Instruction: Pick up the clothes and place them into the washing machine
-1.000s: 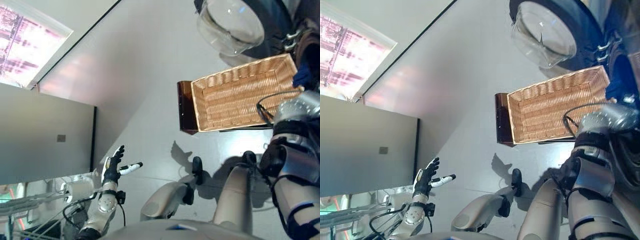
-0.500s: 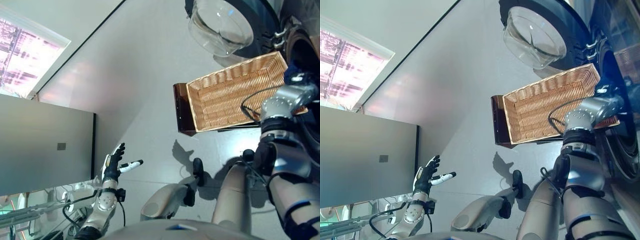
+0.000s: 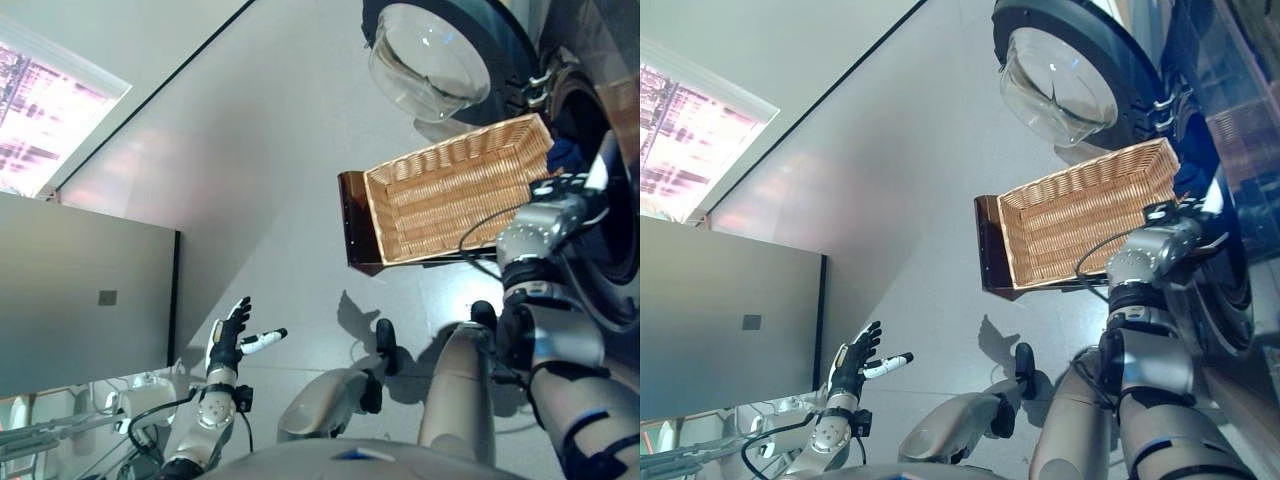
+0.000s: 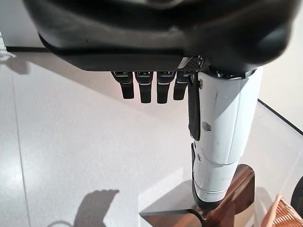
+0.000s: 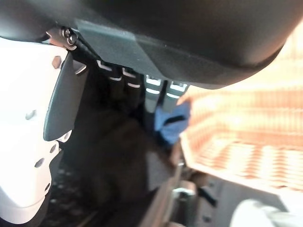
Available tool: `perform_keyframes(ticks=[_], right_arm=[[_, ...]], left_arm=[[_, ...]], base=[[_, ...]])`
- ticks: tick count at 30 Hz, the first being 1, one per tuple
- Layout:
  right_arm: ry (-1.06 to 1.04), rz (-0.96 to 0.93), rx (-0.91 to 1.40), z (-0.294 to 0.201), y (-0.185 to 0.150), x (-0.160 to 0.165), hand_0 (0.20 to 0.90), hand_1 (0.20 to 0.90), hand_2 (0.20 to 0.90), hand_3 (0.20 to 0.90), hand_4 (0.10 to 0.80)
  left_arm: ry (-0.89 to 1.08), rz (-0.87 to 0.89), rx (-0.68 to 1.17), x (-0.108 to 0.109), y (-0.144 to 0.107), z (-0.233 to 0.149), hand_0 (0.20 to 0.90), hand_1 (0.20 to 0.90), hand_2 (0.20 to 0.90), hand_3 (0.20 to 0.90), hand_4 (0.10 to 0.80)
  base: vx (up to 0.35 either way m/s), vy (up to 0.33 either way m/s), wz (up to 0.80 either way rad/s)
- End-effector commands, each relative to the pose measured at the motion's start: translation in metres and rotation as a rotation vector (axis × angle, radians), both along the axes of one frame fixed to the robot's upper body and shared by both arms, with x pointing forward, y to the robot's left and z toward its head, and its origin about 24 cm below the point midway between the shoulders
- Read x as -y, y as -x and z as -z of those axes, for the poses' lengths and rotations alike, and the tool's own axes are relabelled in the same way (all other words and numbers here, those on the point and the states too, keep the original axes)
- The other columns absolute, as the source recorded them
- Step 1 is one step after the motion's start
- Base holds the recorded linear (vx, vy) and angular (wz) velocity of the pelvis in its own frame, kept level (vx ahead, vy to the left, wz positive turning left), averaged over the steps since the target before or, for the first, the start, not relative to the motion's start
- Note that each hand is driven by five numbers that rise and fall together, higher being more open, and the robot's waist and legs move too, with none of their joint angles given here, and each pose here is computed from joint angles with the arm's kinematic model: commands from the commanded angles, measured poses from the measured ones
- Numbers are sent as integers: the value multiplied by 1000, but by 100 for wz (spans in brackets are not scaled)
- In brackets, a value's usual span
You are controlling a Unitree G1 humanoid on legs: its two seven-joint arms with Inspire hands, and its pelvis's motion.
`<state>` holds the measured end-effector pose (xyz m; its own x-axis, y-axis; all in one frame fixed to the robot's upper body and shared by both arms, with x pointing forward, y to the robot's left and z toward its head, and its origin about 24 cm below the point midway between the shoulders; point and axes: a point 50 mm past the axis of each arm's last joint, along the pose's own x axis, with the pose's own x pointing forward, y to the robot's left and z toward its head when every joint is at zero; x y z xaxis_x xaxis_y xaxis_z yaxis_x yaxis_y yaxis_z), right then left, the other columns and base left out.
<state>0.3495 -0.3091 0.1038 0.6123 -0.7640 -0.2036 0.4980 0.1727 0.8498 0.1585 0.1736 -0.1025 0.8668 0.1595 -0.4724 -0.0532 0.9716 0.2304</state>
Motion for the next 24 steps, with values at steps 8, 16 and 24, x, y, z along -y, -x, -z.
perform_keyframes(ticks=[8, 16, 24], right_arm=[[67, -233, -98, 51, 1, -58, 900, 900, 900, 900, 800], [35, -268, -206, 92, 25, -65, 900, 900, 900, 900, 800], [149, -422, -524, 158, 83, -68, 900, 900, 900, 900, 800]], left_arm=[[-44, -129, -6, -30, -5, 0, 900, 900, 900, 900, 800], [-56, -144, -39, -31, -2, 5, 900, 900, 900, 900, 800], [-11, -222, -108, -38, 6, 16, 900, 900, 900, 900, 800]], base=[[-4, -4, 3], [6, -11, -1], [34, -60, 2]])
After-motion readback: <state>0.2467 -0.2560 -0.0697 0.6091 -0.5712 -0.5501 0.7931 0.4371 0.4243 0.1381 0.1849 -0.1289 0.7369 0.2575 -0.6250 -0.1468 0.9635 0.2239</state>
